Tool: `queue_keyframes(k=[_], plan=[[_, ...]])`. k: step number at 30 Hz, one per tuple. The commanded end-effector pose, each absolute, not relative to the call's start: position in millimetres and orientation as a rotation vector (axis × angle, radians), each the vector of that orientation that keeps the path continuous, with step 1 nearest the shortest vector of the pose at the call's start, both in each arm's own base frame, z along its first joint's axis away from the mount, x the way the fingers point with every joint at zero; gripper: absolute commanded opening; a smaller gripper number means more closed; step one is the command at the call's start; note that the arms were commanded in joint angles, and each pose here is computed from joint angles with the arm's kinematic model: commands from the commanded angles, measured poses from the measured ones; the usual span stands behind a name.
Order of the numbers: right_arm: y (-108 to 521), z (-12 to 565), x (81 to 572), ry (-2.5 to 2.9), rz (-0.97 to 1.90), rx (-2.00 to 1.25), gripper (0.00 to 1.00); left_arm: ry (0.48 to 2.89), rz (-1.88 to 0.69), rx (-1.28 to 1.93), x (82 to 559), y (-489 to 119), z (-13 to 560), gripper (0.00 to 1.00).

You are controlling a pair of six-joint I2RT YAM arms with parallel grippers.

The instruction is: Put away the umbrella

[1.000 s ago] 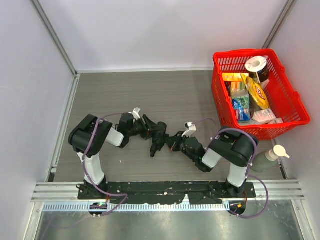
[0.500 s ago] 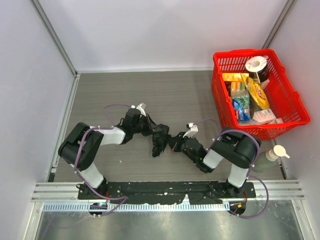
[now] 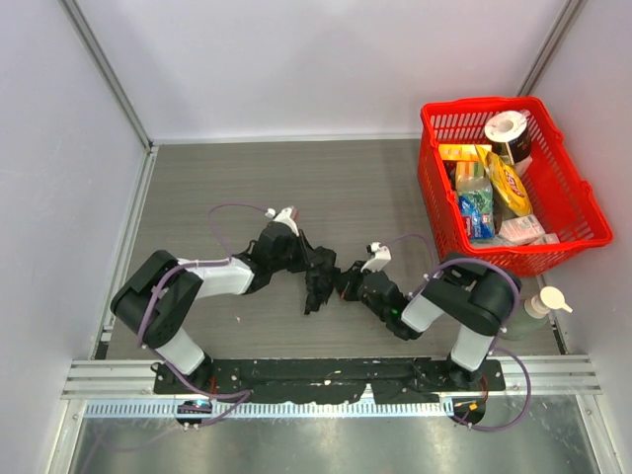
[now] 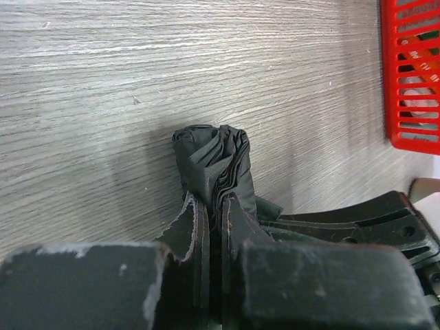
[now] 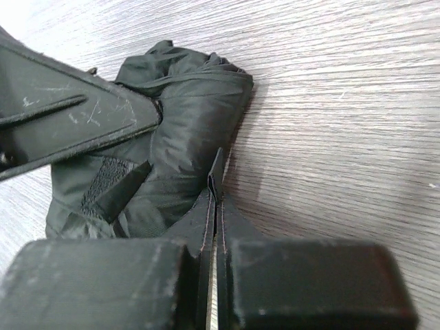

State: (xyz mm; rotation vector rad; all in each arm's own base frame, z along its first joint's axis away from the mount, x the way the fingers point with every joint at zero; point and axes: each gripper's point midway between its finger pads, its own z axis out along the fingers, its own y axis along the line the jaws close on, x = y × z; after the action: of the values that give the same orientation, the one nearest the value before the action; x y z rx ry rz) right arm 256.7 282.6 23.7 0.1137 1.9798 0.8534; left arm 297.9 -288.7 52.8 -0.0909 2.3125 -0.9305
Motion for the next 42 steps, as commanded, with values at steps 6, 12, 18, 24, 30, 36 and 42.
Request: queue_keyframes(k=[6,12,18,24,30,36,42], plan=[[252.5,60.2,278.0,1.828,0.725,0.206,0.01,2.345,-0.497,0.01,284.0,-241.2,9.3,0.0],[268.6,81.3,282.2,1.696,0.89,0.249,0.0,2.296,-0.445,0.06,278.5,-247.2,17.1,0.0],[264.3,61.7,276.1,1.784,0.85,0.246,0.1,2.284,-0.465,0.06,276.5,-248.1,27.7,0.0],[256.0,35.2,275.4,2.085,0.544,0.157,0.5,2.306,-0.48,0.027,273.7,-249.7,24.5,0.0],[234.4,47.4,260.2,2.194,0.362,0.028,0.7,2.319,-0.482,0.0,272.4,-248.6,22.5,0.0],[259.7,116.5,241.5,2.02,0.481,-0.137,0.78,2.33,-0.497,-0.025,270.9,-250.2,23.8,0.0],[307.4,129.3,227.1,1.929,0.663,-0.256,0.79,2.349,-0.508,-0.078,269.1,-250.4,25.9,0.0]])
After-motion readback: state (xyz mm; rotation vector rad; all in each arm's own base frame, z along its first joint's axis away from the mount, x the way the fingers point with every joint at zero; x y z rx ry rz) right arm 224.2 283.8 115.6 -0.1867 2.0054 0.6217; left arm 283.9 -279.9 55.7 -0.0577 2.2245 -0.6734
